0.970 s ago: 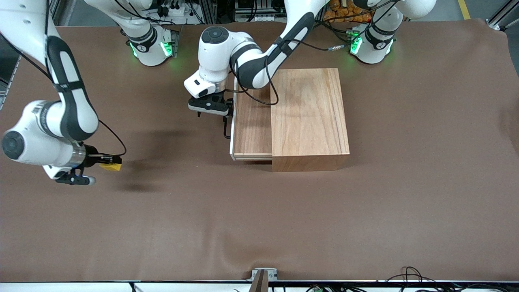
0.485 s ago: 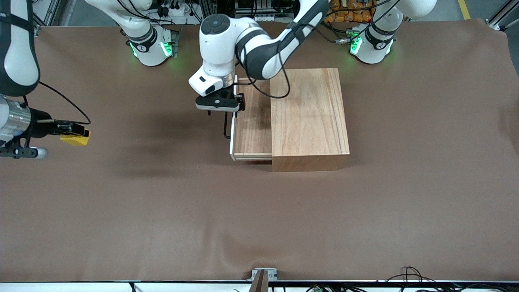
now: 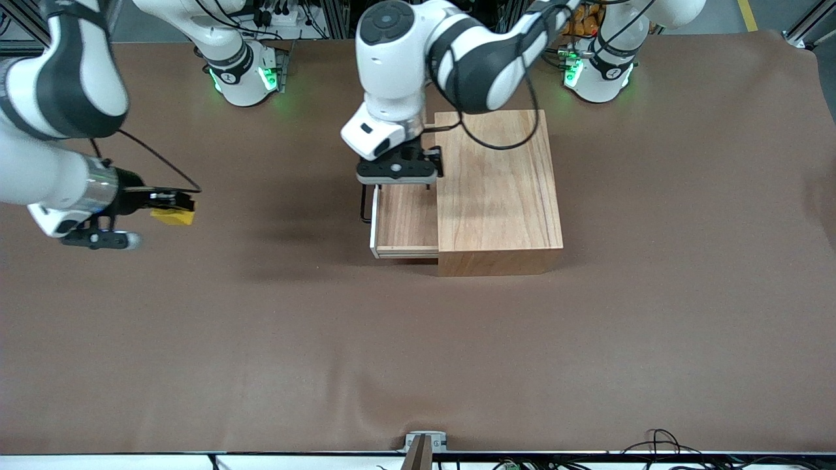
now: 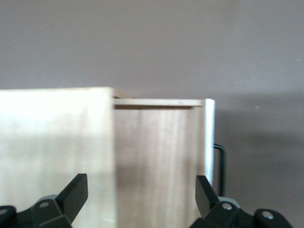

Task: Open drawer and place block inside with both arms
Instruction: 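Carry the yellow cube over the open drawer while the left gripper withdraws, then lower the yellow cube into the drawer and open the right gripper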

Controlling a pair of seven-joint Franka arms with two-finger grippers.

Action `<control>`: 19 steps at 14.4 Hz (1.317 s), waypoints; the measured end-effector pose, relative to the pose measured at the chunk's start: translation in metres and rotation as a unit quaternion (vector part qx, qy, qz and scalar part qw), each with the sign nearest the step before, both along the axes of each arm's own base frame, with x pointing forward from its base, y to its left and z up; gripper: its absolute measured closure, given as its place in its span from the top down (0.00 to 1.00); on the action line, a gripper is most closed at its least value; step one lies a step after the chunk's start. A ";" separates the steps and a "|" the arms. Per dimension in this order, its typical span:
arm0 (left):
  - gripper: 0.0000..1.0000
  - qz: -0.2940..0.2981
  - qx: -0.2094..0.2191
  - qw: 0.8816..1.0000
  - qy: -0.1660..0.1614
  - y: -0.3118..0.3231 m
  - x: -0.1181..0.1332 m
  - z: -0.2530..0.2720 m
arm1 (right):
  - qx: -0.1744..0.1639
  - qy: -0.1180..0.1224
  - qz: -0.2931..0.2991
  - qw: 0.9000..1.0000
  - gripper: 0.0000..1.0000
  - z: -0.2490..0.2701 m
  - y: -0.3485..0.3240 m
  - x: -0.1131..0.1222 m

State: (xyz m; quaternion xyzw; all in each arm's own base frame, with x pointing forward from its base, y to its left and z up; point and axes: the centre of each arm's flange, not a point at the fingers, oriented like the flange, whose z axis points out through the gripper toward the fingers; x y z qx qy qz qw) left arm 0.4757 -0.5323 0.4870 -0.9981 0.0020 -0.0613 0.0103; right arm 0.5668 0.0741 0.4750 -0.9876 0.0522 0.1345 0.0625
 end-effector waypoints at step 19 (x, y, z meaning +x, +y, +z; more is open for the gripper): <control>1.00 -0.044 -0.023 0.993 0.103 0.355 0.162 0.061 | -0.002 -0.063 -0.026 0.998 0.56 -0.101 0.353 -0.082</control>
